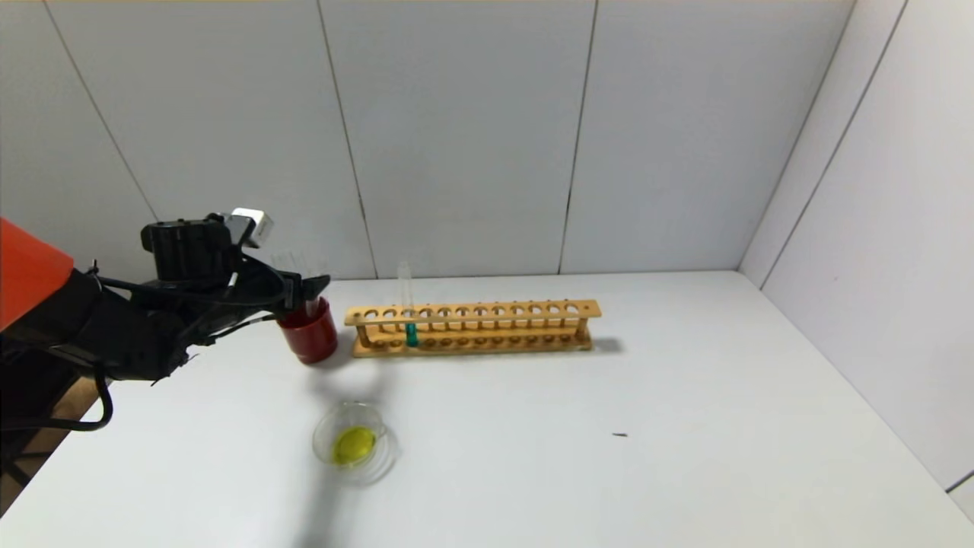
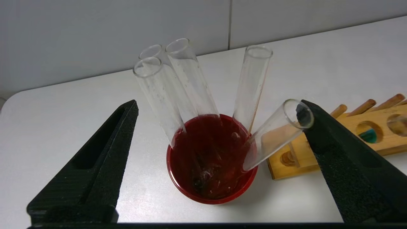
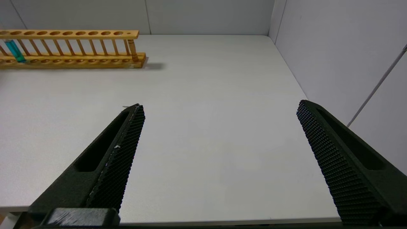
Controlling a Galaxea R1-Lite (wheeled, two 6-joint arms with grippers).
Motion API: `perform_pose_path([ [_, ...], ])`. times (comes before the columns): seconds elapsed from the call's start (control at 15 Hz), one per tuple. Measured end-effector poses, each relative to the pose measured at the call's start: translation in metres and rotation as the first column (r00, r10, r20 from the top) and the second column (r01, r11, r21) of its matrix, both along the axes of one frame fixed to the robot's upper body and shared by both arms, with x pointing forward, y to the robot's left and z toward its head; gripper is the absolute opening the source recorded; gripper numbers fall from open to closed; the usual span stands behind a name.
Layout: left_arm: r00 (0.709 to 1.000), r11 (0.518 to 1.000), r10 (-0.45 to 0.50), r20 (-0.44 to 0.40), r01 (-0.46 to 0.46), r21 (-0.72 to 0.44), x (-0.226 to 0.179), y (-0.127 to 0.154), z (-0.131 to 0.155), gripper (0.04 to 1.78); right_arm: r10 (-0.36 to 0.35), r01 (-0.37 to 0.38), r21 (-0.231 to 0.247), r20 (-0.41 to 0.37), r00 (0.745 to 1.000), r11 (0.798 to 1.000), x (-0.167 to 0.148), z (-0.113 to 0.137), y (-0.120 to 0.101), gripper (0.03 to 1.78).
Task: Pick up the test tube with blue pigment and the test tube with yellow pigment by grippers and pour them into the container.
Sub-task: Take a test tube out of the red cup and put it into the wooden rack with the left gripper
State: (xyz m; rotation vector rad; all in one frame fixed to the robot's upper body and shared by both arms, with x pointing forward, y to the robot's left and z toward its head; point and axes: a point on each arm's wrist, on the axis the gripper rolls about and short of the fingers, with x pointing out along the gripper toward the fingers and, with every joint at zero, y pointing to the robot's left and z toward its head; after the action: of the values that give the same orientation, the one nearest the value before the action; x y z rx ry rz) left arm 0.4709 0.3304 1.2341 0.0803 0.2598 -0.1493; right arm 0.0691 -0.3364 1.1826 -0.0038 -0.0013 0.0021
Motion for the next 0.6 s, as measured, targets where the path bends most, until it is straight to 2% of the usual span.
perform_pose_path([
  [0.33,0.999,1.0,-0.025,0.032,0.025,-0.002,-0.013,-0.009,0.051,1.75,0.0,0.0,0.0,0.0,1.0,1.0,0.0,0.0,0.0,1.75],
  [0.6,0.992,0.992,-0.122,0.039,0.122,-0.012,-0.047,-0.041,0.088,1.75,0.0,0.0,0.0,0.0,1.0,1.0,0.0,0.0,0.0,1.75],
])
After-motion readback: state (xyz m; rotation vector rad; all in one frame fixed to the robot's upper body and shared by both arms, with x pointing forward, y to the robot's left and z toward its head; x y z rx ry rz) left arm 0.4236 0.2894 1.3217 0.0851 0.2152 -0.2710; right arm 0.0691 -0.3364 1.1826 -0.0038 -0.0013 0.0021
